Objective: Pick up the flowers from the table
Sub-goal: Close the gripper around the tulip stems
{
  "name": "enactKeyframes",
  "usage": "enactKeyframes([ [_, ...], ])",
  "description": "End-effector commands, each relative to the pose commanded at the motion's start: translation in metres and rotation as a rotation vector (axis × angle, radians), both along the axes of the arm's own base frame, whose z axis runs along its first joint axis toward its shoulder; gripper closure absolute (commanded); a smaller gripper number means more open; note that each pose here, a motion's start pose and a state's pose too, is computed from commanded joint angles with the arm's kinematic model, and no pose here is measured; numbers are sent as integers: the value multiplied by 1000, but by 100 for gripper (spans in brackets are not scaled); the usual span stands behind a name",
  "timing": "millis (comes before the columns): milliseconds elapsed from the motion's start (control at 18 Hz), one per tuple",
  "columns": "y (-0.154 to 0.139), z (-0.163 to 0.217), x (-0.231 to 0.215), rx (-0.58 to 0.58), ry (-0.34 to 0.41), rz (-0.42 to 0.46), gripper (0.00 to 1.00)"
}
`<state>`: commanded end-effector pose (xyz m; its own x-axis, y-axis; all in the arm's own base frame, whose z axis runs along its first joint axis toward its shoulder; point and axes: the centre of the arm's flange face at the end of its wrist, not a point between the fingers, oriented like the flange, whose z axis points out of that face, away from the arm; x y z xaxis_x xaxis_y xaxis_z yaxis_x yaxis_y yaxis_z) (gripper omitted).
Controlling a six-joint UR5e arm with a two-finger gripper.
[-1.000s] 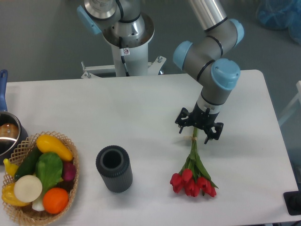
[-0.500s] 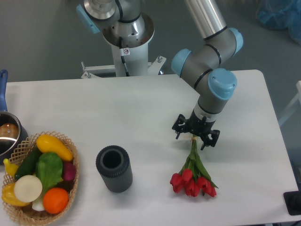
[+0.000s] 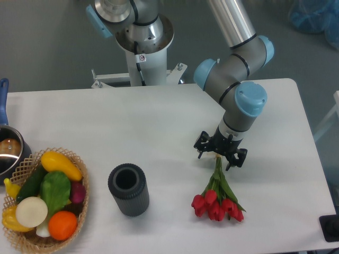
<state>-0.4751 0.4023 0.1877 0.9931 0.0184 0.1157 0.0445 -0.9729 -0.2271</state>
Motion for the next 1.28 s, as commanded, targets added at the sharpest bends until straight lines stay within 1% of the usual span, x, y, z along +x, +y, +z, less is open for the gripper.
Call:
enactKeyframes([
  [167,-3,0,-2,0,0,6,1],
  [222,-3,-1,-2,-2,-1,6,5],
  [278,-4,-4,-1,-4,-5,6,14],
  [333,-5,-3,-1,-4,-5,8,25],
  [389,-4,-3,-1,-4,-5,6,28],
  [444,-5,-4,-1,-5,-7,9,30],
  [667,-5,-6,-1,-6,-9,9,30],
  [778,-5,-6,-1,-6,-9,9,43],
  [889,-5,-6,-1,-7,-11,9,51],
  [944,-5,-6,-1,-7,-11,9,56],
  [1056,-5,-6,-1,-7,-12,14,64],
  [1278,-4,-4,-2,-7,-10,26,77],
])
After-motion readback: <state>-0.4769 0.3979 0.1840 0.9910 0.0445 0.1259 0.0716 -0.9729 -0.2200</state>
